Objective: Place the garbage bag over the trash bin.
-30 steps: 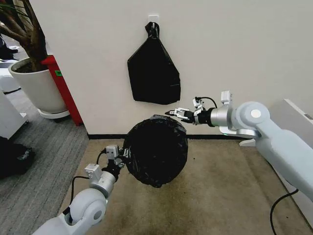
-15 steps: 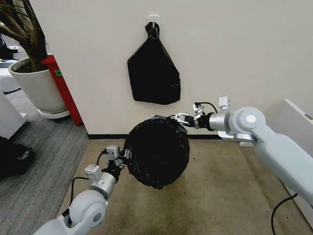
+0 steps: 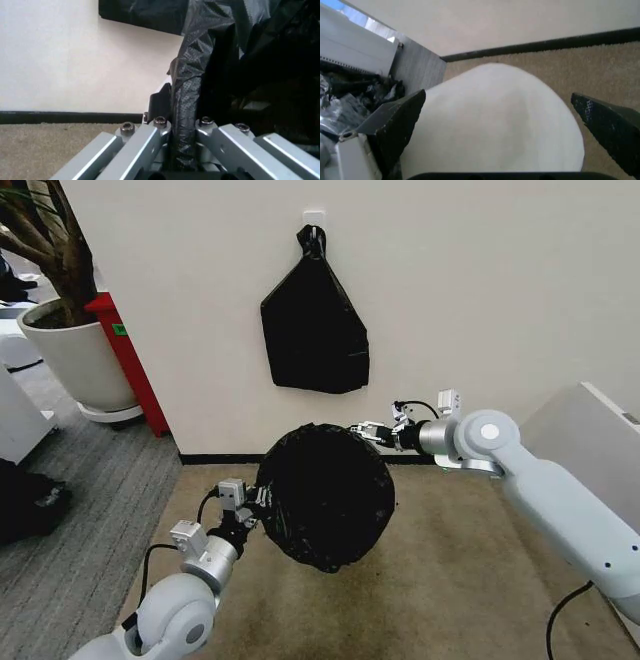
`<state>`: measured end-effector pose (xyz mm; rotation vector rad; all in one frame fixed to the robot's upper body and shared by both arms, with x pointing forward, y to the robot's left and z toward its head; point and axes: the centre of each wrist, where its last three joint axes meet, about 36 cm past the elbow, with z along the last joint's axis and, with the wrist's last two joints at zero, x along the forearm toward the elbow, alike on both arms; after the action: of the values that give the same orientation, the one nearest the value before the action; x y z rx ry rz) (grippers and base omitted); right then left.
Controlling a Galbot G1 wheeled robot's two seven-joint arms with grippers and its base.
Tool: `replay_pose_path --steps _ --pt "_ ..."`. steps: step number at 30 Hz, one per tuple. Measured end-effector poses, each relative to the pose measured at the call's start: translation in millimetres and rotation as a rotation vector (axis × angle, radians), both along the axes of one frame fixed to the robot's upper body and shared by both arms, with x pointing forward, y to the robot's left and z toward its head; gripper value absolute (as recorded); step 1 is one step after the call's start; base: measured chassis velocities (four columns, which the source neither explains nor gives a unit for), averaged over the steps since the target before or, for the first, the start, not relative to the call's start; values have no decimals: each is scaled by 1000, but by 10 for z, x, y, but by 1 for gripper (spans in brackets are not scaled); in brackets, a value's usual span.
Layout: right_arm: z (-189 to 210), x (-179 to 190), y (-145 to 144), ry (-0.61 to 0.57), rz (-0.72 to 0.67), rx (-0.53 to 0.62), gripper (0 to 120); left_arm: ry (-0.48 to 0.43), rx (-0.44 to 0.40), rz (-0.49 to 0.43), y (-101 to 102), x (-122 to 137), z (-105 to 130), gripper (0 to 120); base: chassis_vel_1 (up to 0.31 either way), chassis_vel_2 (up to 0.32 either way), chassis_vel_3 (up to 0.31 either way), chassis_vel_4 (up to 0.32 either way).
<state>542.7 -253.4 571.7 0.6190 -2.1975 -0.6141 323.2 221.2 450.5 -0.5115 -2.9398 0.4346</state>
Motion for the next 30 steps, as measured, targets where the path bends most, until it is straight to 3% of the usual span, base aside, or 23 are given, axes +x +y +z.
replay_pose_path --steps 9,20,30 --pt "344 -209 -61 -50 39 27 100 9 0 6 9 4 -37 1 0 0 0 0" --pt "474 -367 -170 -39 47 69 100 22 6 14 33 30 -97 1 0 0 0 0" --pt "307 -437 -186 -4 55 51 100 19 -1 11 24 33 -79 1 0 0 0 0"
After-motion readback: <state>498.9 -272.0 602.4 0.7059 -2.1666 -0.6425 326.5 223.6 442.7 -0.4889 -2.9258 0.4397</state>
